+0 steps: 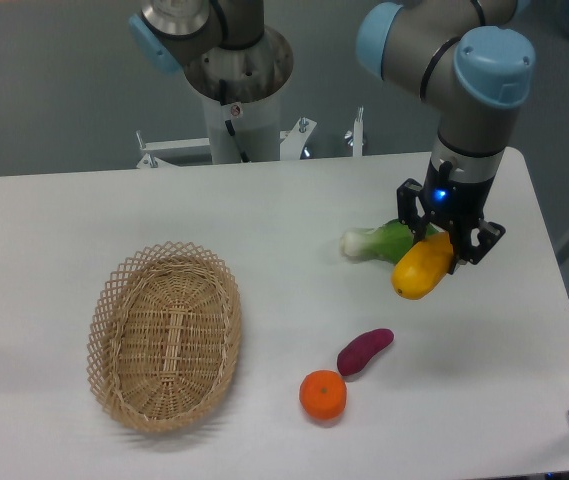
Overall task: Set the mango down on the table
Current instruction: 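Carry the yellow mango in the gripper and lower it onto the table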
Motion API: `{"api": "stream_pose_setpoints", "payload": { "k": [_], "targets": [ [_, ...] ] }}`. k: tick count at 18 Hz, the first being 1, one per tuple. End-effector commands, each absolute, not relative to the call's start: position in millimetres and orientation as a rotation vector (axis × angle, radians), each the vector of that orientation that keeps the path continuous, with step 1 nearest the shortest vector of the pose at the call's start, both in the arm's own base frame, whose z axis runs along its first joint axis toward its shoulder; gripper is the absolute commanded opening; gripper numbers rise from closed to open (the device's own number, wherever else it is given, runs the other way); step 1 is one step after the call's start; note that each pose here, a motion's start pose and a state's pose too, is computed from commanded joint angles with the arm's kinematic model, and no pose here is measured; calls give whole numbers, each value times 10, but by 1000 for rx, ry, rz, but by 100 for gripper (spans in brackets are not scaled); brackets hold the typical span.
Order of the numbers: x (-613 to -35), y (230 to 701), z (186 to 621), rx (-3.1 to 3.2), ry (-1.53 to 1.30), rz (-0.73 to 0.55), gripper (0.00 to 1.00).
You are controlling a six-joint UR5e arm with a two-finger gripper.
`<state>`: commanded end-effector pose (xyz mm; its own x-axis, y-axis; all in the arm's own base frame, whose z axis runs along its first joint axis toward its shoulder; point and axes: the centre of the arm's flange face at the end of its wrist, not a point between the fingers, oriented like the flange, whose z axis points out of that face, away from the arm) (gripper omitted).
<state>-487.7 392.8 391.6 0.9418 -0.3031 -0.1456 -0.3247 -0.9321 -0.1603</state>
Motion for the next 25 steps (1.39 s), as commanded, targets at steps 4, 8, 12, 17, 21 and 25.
{"api": "stream_pose_setpoints", "payload": {
  "k": [4, 8, 12, 17, 21, 25],
  "targets": [
    [-4830, 3885, 3751, -2921, 494, 144, 58],
    [-4626, 3847, 3575, -2927, 527, 104, 58],
    [-4361, 3739, 3373, -2921, 530, 125, 57],
    [-4108, 3702, 3018, -2914, 526, 166, 56],
    [-3968, 3747, 2775, -2918, 559, 128, 56],
    [-3773, 4086, 2539, -2912, 490, 140, 56]
  ]
}}
